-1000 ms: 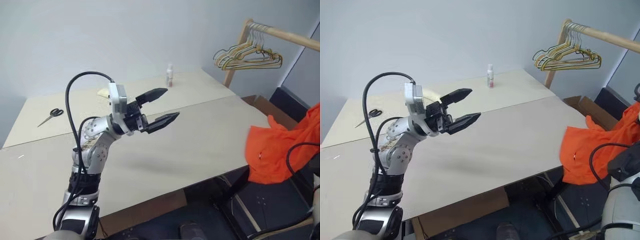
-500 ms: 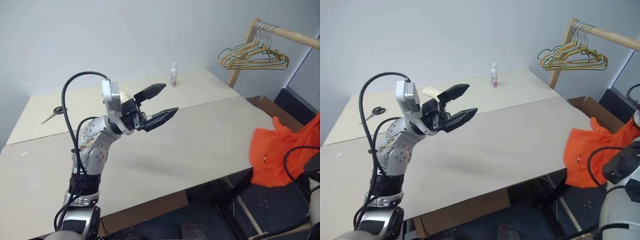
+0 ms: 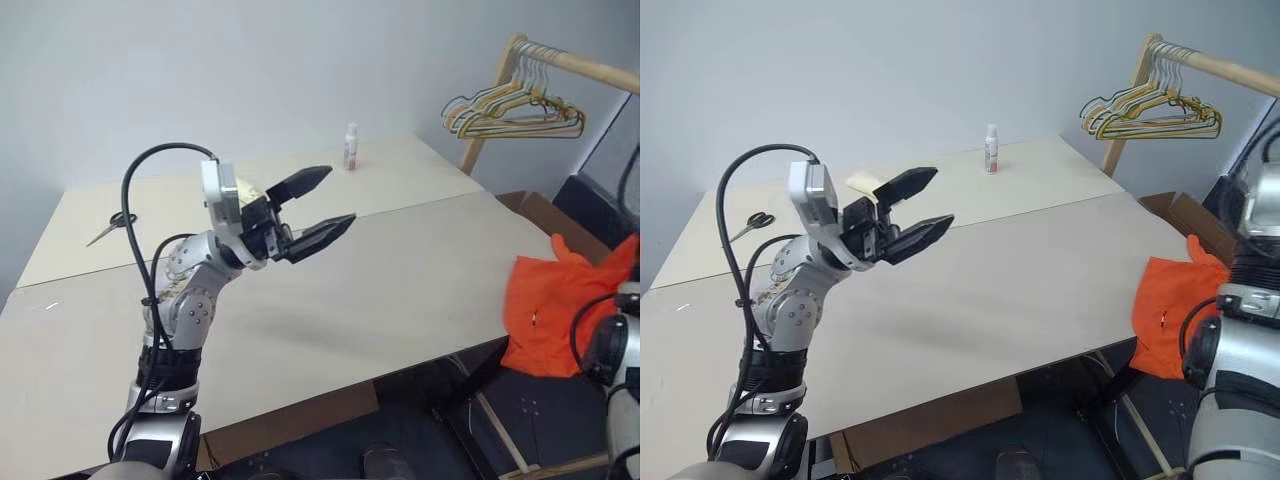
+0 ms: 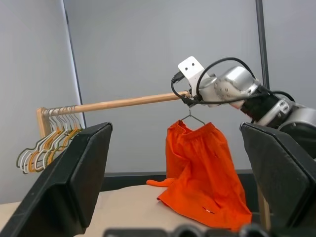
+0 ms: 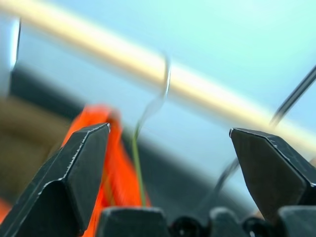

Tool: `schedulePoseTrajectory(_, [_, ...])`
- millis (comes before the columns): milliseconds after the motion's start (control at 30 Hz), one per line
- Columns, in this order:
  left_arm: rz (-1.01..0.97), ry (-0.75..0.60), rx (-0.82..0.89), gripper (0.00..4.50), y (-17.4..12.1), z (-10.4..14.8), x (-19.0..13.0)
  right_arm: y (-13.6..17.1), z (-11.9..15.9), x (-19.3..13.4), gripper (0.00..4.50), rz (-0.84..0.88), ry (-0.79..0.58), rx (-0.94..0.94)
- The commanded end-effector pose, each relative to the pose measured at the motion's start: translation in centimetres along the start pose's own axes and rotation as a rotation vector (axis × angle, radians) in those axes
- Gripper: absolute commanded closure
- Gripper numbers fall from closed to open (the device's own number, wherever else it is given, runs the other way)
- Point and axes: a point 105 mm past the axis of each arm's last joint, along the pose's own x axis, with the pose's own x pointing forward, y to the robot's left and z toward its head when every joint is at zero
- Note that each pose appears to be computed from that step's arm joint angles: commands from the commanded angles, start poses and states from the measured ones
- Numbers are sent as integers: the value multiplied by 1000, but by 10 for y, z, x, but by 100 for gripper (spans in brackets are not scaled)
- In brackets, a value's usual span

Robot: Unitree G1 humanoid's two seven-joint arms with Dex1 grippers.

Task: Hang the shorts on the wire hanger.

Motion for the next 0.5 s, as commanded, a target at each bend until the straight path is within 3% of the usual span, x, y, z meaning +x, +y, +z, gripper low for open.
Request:
schedulePoseTrajectory(33, [-2, -44, 50, 0, -2, 14, 0, 7, 35, -19, 3, 8, -248, -27])
schedulePoseTrajectory(233, [87, 77, 73, 0, 10, 6, -15, 57, 52, -67, 3, 253, -491, -116])
schedulePoseTrajectory(500, [231, 255, 120, 0, 28, -2, -54, 123, 31, -128, 3, 750, -588, -145])
